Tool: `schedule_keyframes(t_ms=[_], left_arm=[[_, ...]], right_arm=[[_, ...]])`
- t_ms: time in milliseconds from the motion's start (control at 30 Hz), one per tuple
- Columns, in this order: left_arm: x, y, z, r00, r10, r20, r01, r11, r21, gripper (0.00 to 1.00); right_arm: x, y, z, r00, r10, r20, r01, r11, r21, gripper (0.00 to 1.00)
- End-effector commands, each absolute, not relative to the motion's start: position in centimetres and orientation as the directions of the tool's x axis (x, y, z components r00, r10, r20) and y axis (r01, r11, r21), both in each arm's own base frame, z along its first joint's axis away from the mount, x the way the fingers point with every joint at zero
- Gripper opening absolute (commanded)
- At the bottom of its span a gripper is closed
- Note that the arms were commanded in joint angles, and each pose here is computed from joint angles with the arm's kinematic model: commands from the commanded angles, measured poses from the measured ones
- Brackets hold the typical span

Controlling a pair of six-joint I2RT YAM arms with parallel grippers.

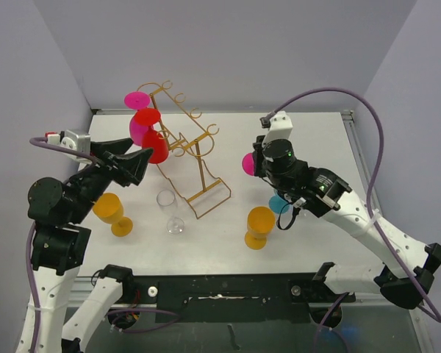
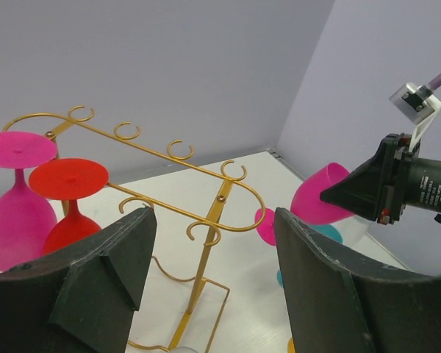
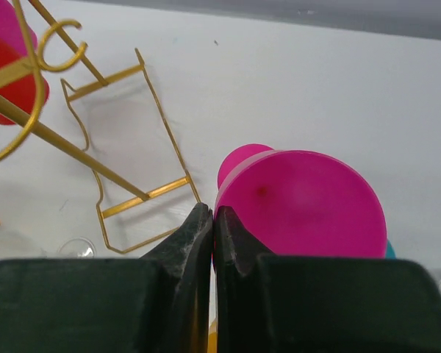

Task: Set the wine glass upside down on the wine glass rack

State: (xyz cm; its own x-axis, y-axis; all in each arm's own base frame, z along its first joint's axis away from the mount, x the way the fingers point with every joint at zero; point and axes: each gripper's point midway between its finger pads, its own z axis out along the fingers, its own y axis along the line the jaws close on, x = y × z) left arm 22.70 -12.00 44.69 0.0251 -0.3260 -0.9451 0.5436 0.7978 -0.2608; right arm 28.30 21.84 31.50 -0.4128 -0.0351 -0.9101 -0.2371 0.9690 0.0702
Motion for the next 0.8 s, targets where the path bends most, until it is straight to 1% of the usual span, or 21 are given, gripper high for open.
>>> schedule_keyframes(t_ms=[0, 167, 367, 400, 533, 667, 767], left_arm=[[21.4, -13.8, 49.1, 0.068, -0.418, -0.906, 0.664, 0.696, -0.271, 0.63], [20.6, -15.6, 50.8, 0.044, -0.492, -0.870, 0.765, 0.576, -0.287, 0.63], [20.2, -16.4, 52.6, -0.012, -0.593, -0.805, 0.821, 0.454, -0.347, 0.63], [20.2, -16.5, 52.9, -0.013, -0.605, -0.796, 0.825, 0.443, -0.350, 0.63], [20.7, -16.5, 54.0, -0.096, -0.691, -0.716, 0.820, 0.353, -0.451, 0.63], [21.8, -16.3, 54.4, -0.209, -0.777, -0.593, 0.784, 0.229, -0.577, 0.61], [22.3, -15.9, 54.7, -0.248, -0.818, -0.518, 0.758, 0.170, -0.630, 0.61]], right_arm=[[28.8, 20.3, 40.1, -0.166, 0.128, -0.978, -0.230, 0.959, 0.164, 0.00], [27.8, 19.5, 46.2, 0.022, 0.272, -0.962, -0.309, 0.917, 0.252, 0.00], [25.1, 19.9, 52.9, 0.194, 0.440, -0.877, -0.498, 0.814, 0.298, 0.00], [24.6, 20.2, 53.7, 0.209, 0.460, -0.863, -0.534, 0.793, 0.293, 0.00], [23.1, 21.8, 56.6, 0.250, 0.535, -0.807, -0.654, 0.708, 0.267, 0.00], [22.3, 23.6, 58.7, 0.270, 0.589, -0.762, -0.737, 0.635, 0.230, 0.00], [21.7, 25.3, 60.2, 0.276, 0.621, -0.734, -0.795, 0.577, 0.188, 0.00]])
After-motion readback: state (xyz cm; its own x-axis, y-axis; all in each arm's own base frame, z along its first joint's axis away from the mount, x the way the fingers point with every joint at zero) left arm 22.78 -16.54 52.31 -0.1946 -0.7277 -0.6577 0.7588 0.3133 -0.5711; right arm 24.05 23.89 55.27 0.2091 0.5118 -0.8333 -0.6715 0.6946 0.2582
